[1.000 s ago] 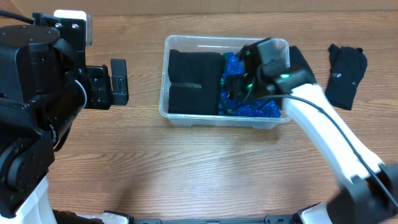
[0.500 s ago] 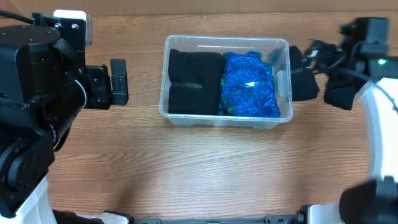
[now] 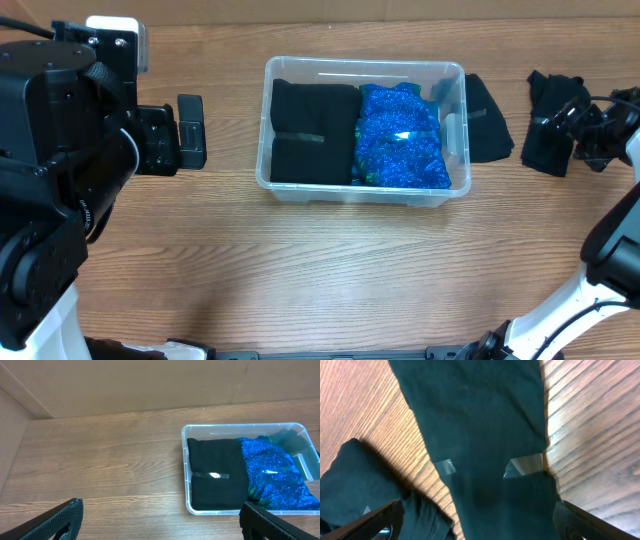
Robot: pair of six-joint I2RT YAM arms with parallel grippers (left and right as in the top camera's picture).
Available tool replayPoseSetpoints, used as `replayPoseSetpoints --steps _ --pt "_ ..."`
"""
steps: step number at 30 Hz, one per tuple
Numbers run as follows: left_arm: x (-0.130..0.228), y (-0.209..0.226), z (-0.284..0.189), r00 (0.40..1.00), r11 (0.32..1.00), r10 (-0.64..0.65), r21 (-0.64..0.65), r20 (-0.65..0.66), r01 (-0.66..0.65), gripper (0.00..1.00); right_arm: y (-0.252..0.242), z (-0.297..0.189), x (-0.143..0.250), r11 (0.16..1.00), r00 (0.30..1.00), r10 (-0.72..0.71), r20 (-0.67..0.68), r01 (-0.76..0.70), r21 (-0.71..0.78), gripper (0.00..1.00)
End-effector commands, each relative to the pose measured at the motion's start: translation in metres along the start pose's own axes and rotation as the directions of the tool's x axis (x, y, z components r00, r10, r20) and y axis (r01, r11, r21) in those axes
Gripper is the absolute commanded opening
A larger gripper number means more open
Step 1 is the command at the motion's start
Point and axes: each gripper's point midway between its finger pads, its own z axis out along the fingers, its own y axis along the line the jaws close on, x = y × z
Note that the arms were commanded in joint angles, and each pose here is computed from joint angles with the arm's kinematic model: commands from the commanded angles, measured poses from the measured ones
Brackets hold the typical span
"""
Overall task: Pack container
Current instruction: 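Reach the right gripper back and grasp another black item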
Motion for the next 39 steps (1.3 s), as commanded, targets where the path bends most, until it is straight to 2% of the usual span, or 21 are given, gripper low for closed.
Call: replayPoseSetpoints --steps 1,5,7,9,12,17,18,23,26,29,34,39 --pt "0.000 0.004 0.000 1.000 1.000 0.015 -0.019 0.001 -0.015 1.00 0.000 0.021 0.006 0.998 0.999 -0.005 -0.035 0.003 -0.060 0.99" --pt "0.000 0.004 0.000 1.000 1.000 0.015 -0.019 0.001 -0.015 1.00 -0.010 0.045 0.017 0.999 0.997 0.007 -0.079 -0.011 -0.045 0.95" --pt "0.000 0.004 0.000 1.000 1.000 0.015 -0.019 0.001 -0.015 1.00 -0.015 0.055 0.023 0.999 0.995 0.019 -0.102 -0.024 -0.043 0.87" --pt "0.000 0.004 0.000 1.000 1.000 0.015 -0.019 0.001 -0.015 1.00 -0.016 0.060 0.028 0.998 0.992 0.026 -0.123 -0.034 -0.060 0.70" --pt "0.000 0.004 0.000 1.000 1.000 0.015 -0.019 0.001 -0.015 1.00 -0.012 0.057 0.029 0.997 0.992 0.026 -0.127 -0.035 -0.074 0.37" --pt "0.000 0.004 0.000 1.000 1.000 0.015 -0.019 0.001 -0.015 1.00 0.002 0.033 0.022 0.995 0.994 0.014 -0.104 -0.024 -0.098 0.07" --pt "0.000 0.004 0.000 1.000 1.000 0.015 -0.019 0.001 -0.015 1.00 0.007 0.023 0.019 0.995 0.996 0.008 -0.090 -0.017 -0.102 0.04" --pt "0.000 0.004 0.000 1.000 1.000 0.015 -0.019 0.001 -0.015 1.00 0.060 -0.057 0.006 0.978 0.998 -0.054 0.016 0.056 -0.203 0.04" --pt "0.000 0.004 0.000 1.000 1.000 0.015 -0.019 0.001 -0.015 1.00 0.109 -0.119 0.018 0.944 0.990 -0.123 0.075 0.140 -0.298 0.04" --pt "0.000 0.004 0.000 1.000 1.000 0.015 -0.019 0.001 -0.015 1.00 0.150 -0.169 0.044 0.911 0.974 -0.195 0.117 0.224 -0.347 0.04" --pt "0.000 0.004 0.000 1.000 1.000 0.015 -0.019 0.001 -0.015 1.00 0.220 -0.241 0.113 0.786 0.918 -0.354 0.178 0.395 -0.476 0.04" --pt "0.000 0.004 0.000 1.000 1.000 0.015 -0.019 0.001 -0.015 1.00 0.261 -0.265 0.172 0.683 0.867 -0.469 0.167 0.476 -0.554 0.04"
